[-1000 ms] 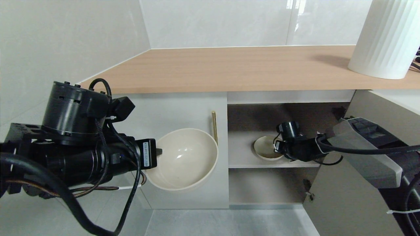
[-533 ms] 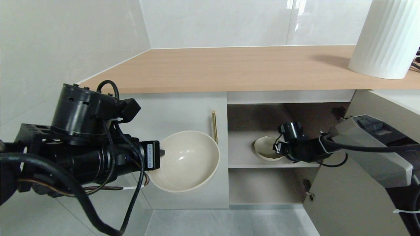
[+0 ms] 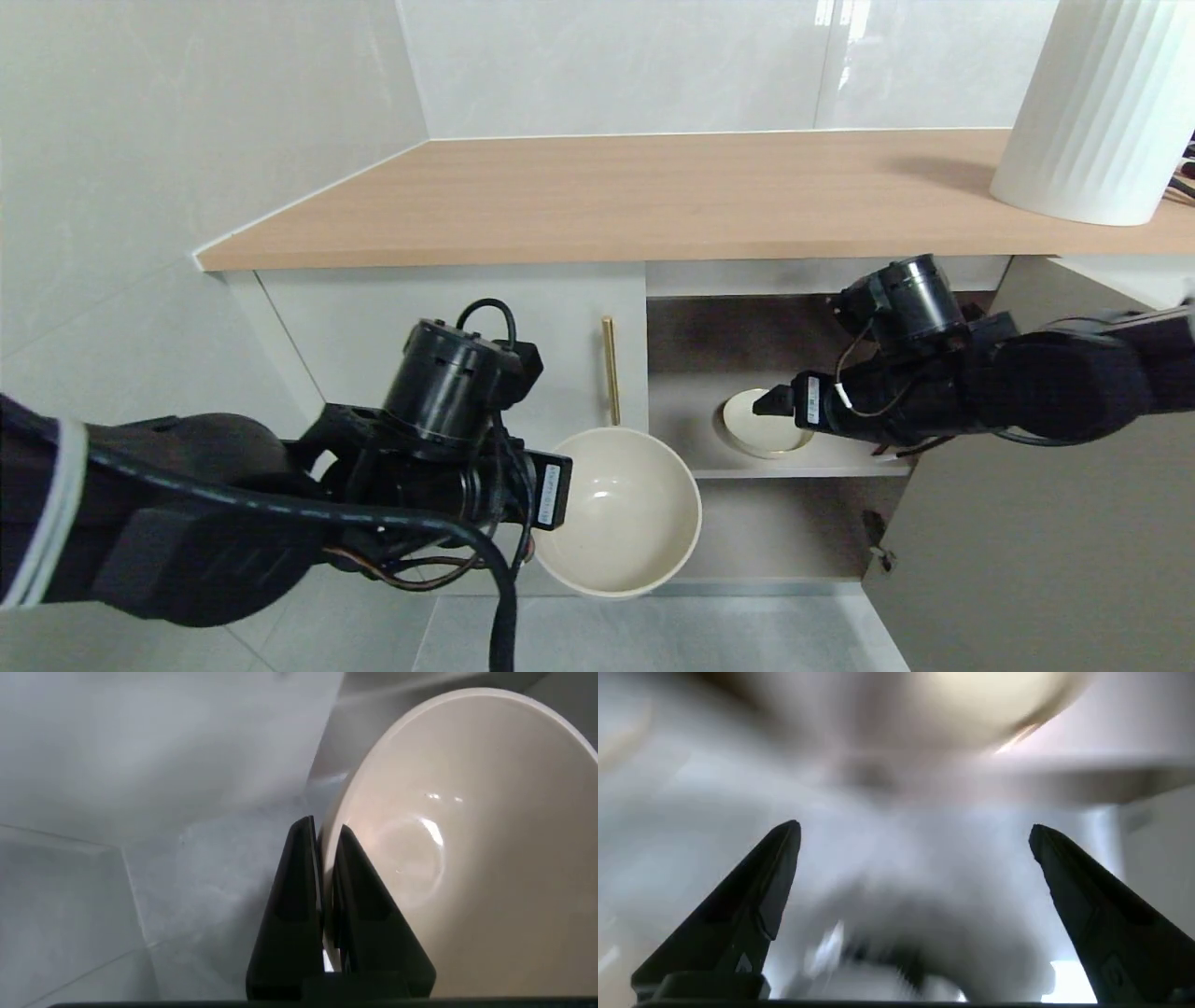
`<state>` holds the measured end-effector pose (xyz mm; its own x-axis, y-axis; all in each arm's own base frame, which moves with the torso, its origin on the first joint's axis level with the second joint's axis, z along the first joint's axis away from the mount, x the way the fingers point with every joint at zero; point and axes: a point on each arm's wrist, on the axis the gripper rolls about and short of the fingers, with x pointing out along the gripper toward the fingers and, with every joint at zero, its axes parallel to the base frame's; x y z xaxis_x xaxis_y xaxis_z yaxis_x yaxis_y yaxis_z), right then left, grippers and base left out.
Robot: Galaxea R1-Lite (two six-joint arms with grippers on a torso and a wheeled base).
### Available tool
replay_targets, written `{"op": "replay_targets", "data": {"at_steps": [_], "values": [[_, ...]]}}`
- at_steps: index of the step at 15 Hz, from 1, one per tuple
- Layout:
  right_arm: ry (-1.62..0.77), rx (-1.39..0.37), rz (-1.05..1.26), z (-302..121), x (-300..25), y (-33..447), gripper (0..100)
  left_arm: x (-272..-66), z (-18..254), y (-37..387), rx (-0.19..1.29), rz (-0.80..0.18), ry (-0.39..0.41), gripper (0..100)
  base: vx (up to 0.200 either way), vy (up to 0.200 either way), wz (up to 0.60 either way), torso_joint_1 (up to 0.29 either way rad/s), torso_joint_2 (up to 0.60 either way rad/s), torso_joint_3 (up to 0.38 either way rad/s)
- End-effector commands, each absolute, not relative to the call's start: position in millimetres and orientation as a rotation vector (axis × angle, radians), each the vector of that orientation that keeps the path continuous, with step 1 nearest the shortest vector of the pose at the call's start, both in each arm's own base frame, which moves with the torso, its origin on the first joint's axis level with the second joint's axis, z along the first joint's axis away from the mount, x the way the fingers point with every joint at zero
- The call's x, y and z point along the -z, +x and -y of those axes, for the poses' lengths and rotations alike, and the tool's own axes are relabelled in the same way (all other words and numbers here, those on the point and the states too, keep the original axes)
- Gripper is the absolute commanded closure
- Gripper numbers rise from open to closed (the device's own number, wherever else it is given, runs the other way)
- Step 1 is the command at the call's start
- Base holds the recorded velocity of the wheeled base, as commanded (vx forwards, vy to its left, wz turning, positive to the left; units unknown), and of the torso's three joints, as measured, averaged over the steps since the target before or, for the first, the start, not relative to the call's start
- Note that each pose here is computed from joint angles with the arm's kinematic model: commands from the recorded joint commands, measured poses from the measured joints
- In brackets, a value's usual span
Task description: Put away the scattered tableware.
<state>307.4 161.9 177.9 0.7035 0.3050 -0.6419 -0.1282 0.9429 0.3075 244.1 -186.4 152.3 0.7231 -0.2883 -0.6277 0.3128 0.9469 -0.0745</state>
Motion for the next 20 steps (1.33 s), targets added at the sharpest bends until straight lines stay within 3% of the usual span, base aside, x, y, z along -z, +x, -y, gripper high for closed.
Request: {"op": "replay_targets", "data": {"at_steps": [1, 4, 11, 16, 17, 20], "values": [[0.238, -0.445, -0.73, -172.0, -225.6, 241.7, 0, -130.3, 204.6, 245.3, 0.349, -0.729, 0.085, 100, 0.0, 0.0, 0.0, 0.0, 0.0, 0.0], [0.202, -0.489, -0.776, -188.5, -215.8, 234.0, 0, -129.2, 212.2, 242.2, 0.369, -0.723, 0.093, 100, 0.0, 0.0, 0.0, 0.0, 0.0, 0.0], [0.107, -0.476, -0.948, -223.8, -156.0, 249.2, 0, -136.9, 214.4, 240.3, 0.348, -0.666, 0.084, 100, 0.0, 0.0, 0.0, 0.0, 0.0, 0.0], [0.099, -0.462, -0.971, -227.6, -145.7, 253.6, 0, -139.7, 218.2, 233.6, 0.369, -0.659, 0.085, 100, 0.0, 0.0, 0.0, 0.0, 0.0, 0.0], [0.106, -0.462, -0.966, -228.3, -146.2, 254.4, 100, -139.6, 218.1, 233.5, 0.368, -0.66, 0.085, 100, 0.0, 0.0, 0.0, 0.0, 0.0, 0.0], [0.112, -0.467, -0.954, -226.8, -150.4, 252.7, 100, -136.2, 218.8, 234.2, 0.366, -0.669, 0.091, 100, 0.0, 0.0, 0.0, 0.0, 0.0, 0.0]]}}
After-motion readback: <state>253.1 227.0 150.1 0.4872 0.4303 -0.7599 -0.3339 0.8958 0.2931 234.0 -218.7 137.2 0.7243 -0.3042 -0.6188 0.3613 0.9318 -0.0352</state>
